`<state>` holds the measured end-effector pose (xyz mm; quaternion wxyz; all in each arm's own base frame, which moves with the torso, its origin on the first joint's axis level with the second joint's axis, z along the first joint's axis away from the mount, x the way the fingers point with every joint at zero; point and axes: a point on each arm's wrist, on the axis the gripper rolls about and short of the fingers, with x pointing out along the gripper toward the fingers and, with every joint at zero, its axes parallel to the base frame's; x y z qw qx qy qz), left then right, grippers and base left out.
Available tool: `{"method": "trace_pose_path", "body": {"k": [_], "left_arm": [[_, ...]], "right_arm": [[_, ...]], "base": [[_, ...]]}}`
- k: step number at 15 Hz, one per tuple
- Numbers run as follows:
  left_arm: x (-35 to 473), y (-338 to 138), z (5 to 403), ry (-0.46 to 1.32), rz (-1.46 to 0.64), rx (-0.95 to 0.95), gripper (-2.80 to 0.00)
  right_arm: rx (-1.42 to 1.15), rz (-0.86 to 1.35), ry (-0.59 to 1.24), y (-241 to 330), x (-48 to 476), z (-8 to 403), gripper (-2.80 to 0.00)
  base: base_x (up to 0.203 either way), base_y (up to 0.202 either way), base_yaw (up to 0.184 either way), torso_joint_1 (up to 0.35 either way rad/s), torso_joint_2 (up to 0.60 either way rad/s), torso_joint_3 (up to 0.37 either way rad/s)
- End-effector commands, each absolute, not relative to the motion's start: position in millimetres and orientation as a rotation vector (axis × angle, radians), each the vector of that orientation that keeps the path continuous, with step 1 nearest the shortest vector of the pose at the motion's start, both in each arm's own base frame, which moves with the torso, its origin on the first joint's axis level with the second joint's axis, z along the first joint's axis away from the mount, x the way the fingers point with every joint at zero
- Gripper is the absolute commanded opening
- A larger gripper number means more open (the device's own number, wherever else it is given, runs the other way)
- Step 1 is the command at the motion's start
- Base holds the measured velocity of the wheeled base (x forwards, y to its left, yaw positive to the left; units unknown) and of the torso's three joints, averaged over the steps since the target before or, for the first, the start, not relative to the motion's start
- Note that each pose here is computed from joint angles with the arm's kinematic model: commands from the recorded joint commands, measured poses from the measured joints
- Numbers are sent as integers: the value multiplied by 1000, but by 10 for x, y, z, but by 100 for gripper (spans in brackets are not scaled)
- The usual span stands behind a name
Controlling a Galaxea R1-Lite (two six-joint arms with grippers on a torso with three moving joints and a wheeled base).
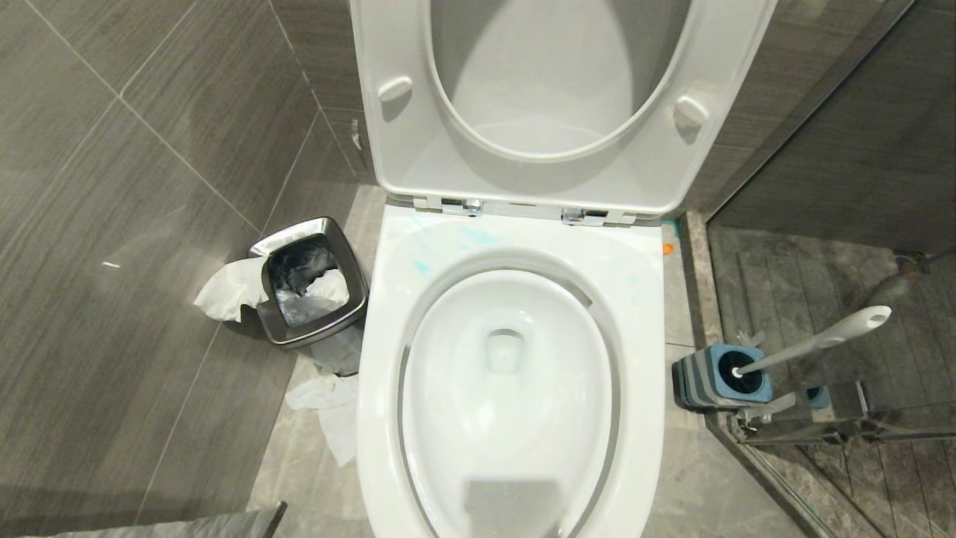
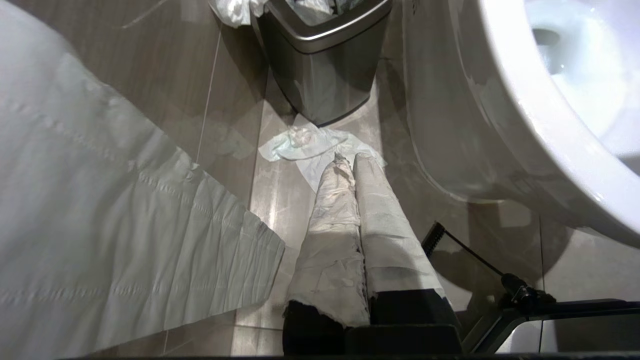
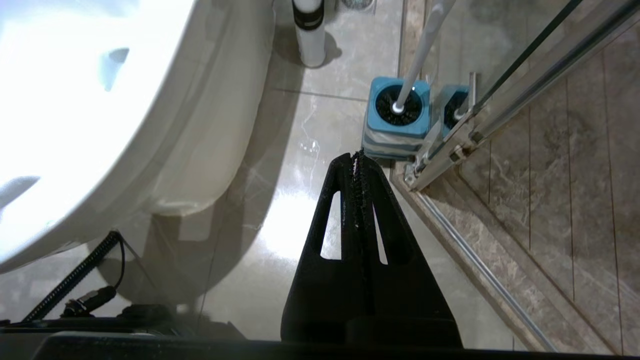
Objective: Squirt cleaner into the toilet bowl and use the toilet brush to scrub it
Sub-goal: Pour in the cleaning agent
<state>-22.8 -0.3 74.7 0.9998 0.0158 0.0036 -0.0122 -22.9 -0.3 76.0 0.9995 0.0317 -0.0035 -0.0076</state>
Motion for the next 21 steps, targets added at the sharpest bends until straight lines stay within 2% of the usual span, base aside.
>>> {"method": "trace_pose_path", "body": {"k": [1,21], "left_arm": [[-227,-3,747,9,-25,32,-280],[-227,-1,747,9,-17,18,-280]], "right_arm": [[63,-15,-7,-3,-228,761,-280],[63,-15,-7,-3,-228,761,-280]], "base": [[0,0,0,3,6,-190],[0,0,0,3,1,-182]]}}
